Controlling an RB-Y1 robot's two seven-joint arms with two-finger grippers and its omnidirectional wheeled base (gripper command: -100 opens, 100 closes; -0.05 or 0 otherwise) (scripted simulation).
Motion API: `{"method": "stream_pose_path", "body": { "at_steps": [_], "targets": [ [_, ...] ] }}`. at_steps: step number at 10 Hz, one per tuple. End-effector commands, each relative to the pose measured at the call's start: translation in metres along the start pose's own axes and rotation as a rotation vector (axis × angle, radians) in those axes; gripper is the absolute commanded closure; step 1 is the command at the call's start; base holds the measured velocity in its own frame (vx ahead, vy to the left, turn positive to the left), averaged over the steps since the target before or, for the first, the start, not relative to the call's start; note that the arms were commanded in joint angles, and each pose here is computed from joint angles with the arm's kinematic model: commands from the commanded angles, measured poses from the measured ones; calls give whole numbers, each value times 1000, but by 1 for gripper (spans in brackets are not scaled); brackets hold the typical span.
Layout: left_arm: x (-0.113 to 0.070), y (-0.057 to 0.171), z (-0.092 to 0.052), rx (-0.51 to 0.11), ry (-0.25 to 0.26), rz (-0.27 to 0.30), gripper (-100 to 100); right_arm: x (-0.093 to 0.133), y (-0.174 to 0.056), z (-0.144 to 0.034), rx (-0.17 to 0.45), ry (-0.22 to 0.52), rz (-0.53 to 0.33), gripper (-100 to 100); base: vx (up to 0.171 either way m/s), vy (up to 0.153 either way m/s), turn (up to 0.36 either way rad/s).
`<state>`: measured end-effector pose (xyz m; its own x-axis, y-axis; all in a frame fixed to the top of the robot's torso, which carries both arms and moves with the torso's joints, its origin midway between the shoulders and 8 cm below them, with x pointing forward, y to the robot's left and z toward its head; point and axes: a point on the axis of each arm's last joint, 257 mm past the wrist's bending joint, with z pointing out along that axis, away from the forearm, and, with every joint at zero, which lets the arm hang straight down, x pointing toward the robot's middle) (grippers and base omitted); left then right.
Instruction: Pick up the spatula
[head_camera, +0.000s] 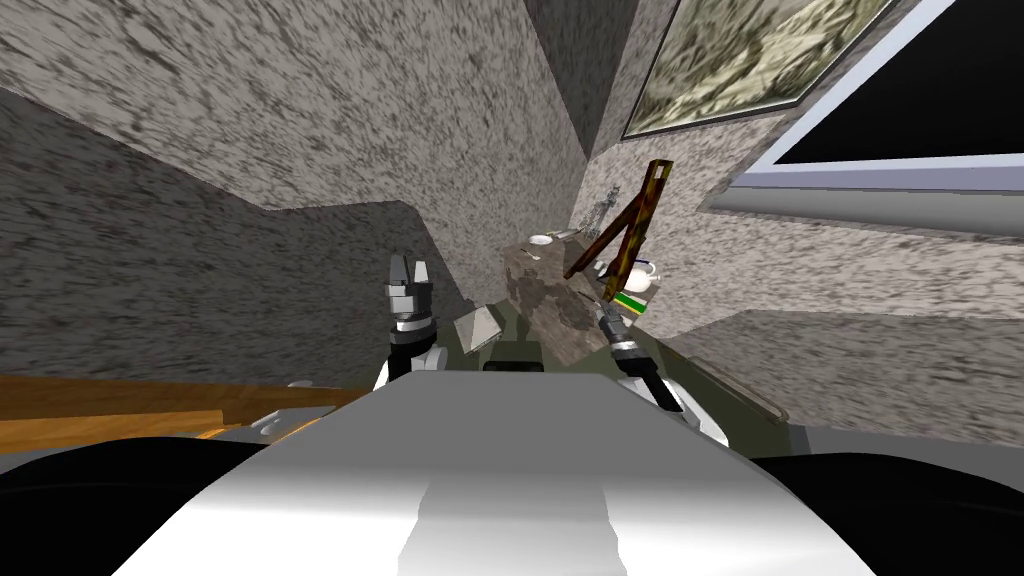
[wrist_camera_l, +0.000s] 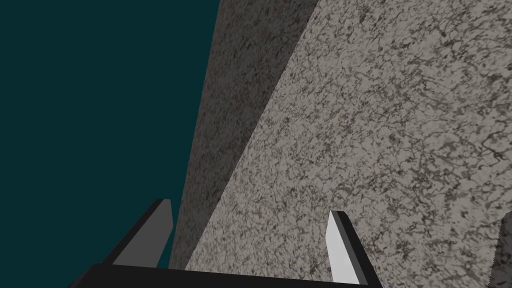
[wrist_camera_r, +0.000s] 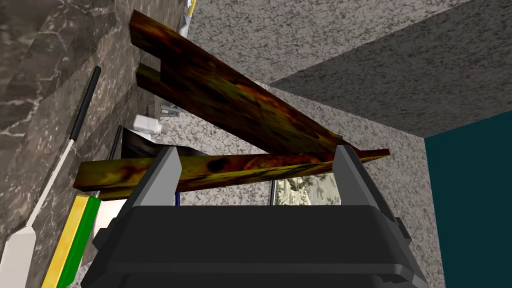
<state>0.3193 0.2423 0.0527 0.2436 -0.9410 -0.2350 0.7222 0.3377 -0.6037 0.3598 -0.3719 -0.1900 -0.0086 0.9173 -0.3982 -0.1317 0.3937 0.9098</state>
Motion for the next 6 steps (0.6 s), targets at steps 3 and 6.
{"method": "stream_pose_path", "body": {
  "at_steps": [3, 6],
  "targets": [
    [0, 0, 0, 0, 0, 0, 0, -2, -50, -25, 110, 80, -102, -100, -14, 98, 126],
    [0, 0, 0, 0, 0, 0, 0, -8, -74, -39, 167, 128, -162, -100, 1, 58, 80]
  ]
}}
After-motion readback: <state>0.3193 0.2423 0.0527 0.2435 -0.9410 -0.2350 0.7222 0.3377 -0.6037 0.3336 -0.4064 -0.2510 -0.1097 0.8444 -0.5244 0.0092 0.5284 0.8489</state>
